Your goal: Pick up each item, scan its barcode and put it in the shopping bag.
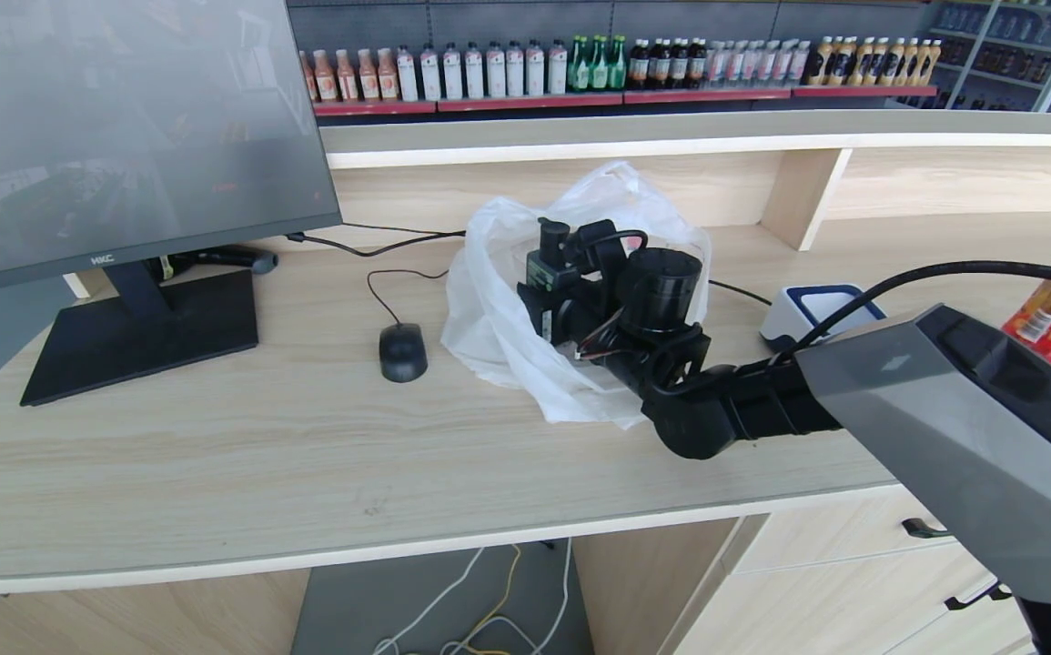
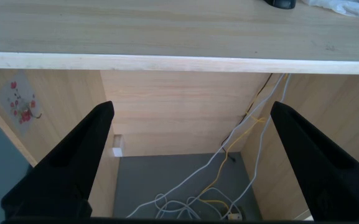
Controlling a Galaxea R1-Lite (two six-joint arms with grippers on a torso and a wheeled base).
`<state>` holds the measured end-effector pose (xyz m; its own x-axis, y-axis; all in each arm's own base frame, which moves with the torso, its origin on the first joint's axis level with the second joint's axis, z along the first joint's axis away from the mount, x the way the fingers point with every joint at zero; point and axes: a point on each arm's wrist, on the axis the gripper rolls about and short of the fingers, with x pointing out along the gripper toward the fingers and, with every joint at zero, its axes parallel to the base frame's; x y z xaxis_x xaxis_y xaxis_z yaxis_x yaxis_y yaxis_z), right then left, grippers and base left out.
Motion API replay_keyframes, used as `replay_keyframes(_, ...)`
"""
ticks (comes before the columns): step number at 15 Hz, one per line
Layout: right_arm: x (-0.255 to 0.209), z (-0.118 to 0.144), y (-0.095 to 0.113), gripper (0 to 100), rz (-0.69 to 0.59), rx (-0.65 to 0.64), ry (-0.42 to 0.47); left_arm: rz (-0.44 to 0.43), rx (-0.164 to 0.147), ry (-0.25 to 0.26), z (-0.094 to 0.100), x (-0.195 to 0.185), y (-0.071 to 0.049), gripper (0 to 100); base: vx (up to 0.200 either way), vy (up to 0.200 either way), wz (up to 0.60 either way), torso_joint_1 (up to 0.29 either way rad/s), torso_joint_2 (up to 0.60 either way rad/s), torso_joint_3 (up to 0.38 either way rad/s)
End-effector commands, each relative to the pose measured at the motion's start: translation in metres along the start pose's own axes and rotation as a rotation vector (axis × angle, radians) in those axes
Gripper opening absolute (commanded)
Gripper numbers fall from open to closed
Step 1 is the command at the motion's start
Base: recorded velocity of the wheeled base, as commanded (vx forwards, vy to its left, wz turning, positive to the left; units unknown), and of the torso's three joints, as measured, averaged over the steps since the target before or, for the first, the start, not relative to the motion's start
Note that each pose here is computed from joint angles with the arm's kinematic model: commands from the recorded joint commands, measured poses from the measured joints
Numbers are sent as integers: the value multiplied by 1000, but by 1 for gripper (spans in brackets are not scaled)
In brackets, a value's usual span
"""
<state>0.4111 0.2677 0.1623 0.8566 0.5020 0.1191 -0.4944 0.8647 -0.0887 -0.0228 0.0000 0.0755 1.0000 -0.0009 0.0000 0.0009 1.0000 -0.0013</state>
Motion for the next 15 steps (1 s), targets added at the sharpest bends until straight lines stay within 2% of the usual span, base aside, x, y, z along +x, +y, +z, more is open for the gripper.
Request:
replay_keyframes(1, 0, 2, 0, 100, -2, 1, -6, 1, 0, 0, 0, 0, 0, 100, 0, 0, 0, 0, 0, 0)
replay_keyframes(6, -8, 6, -2, 100, -2, 4, -26, -1, 0, 0, 0, 0, 0, 100, 0, 0, 0, 0, 0, 0)
replay_keyframes(11, -38, 47, -6, 100, 1, 8, -62, -1, 0, 0, 0, 0, 0, 100, 0, 0, 0, 0, 0, 0)
replay_keyframes(13, -69, 63, -10, 100, 0, 16, -40, -1, 0, 0, 0, 0, 0, 100, 0, 0, 0, 0, 0, 0)
replay_keyframes(14, -69, 63, -10, 100, 0, 16, -40, -1, 0, 0, 0, 0, 0, 100, 0, 0, 0, 0, 0, 0)
replay_keyframes(15, -95, 72, -11, 100, -6, 33, -63, -1, 0, 0, 0, 0, 0, 100, 0, 0, 0, 0, 0, 0)
